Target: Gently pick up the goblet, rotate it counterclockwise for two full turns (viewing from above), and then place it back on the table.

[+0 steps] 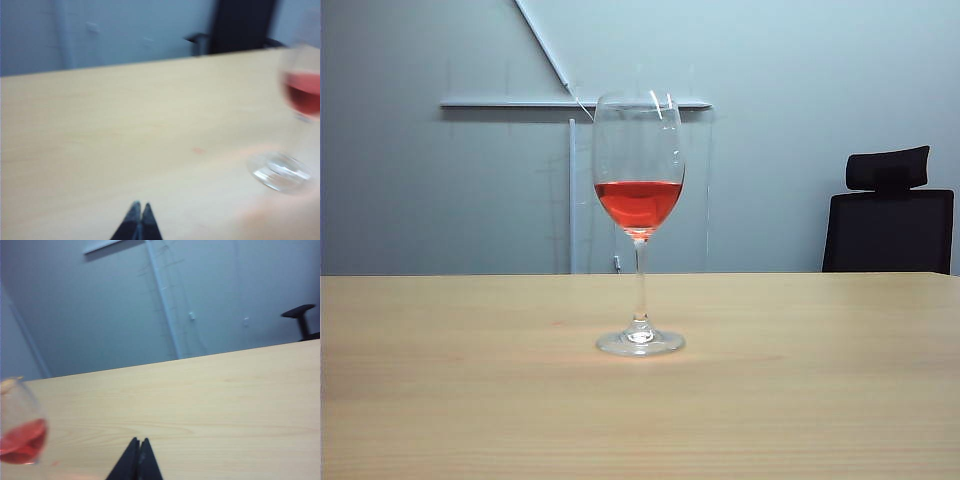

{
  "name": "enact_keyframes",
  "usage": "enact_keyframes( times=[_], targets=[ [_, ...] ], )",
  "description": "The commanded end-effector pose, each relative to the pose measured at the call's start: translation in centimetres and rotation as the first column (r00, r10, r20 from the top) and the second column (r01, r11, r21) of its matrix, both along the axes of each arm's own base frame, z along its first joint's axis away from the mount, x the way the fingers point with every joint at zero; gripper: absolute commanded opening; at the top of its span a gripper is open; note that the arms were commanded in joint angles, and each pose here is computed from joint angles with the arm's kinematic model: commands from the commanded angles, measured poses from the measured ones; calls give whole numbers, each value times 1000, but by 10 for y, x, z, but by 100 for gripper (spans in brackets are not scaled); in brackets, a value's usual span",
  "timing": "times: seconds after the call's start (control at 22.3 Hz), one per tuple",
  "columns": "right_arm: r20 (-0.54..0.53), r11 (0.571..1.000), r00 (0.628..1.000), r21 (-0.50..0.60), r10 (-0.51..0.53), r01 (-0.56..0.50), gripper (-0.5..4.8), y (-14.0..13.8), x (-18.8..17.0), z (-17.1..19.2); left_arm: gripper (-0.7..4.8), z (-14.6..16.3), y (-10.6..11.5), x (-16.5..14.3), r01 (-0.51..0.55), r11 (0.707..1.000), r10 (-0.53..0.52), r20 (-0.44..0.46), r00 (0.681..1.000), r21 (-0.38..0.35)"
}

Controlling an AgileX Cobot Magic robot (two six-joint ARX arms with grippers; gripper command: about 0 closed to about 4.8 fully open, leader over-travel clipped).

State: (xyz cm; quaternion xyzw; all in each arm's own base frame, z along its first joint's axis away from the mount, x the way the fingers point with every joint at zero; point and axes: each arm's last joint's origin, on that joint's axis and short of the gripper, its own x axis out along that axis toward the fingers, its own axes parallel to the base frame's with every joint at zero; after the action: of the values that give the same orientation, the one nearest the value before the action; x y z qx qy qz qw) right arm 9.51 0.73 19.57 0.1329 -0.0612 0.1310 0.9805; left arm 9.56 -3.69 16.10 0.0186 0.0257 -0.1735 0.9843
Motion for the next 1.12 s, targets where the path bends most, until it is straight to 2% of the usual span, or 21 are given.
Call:
enact_keyframes(
  times=[0.04, 0.13, 0.22, 0.27, 0.31, 0.36, 0.4, 0.45, 0.49, 0.67, 0.81, 0.9, 1.12],
  targets=[
    [-23, 998, 998, -27, 62, -62, 3, 4, 4, 11, -5, -2, -11, -3, 110, 994, -110, -25, 994, 10],
    [-71, 989, 990, -79, 118, -124, 61, 8, 13, 16, -5, -3, -16, -5, 164, 986, -164, -37, 986, 14],
    [-150, 965, 971, -155, 189, -212, 234, 16, 31, 19, -5, -3, -19, -6, 196, 981, -195, -42, 980, 15],
    [-192, 945, 953, -184, 236, -271, 352, 24, 43, 19, -5, -3, -19, -6, 195, 981, -194, -41, 980, 15],
    [-212, 930, 939, -196, 270, -312, 400, 30, 52, 18, -5, -3, -19, -6, 195, 981, -194, -41, 980, 15],
    [-232, 904, 918, -212, 322, -370, 414, 39, 63, 15, -5, -3, -19, -6, 195, 981, -195, -41, 980, 15],
    [-228, 859, 890, -252, 396, -447, 414, 52, 76, 9, -5, -3, -19, -6, 196, 981, -195, -42, 980, 15],
    [-215, 839, 881, -277, 421, -468, 414, 59, 81, 5, -5, -3, -19, -6, 195, 981, -194, -41, 980, 15],
    [-189, 801, 866, -328, 463, -500, 414, 72, 92, -3, -5, -3, -19, -6, 195, 981, -194, -41, 980, 15],
    [-119, 758, 833, -361, 540, -543, 414, 99, 119, -26, -5, -3, -19, -6, 195, 981, -194, -41, 980, 15],
    [-116, 703, 772, -346, 625, -622, 414, 117, 146, -49, -5, -3, -19, -6, 195, 981, -194, -42, 980, 16],
    [-138, 702, 757, -298, 639, -647, 414, 125, 162, -61, -5, -3, -19, -6, 195, 981, -195, -41, 980, 15],
    [-148, 684, 738, -291, 659, -669, 413, 140, 179, -70, -5, -3, -19, -6, 195, 981, -194, -41, 980, 15]
  ],
)
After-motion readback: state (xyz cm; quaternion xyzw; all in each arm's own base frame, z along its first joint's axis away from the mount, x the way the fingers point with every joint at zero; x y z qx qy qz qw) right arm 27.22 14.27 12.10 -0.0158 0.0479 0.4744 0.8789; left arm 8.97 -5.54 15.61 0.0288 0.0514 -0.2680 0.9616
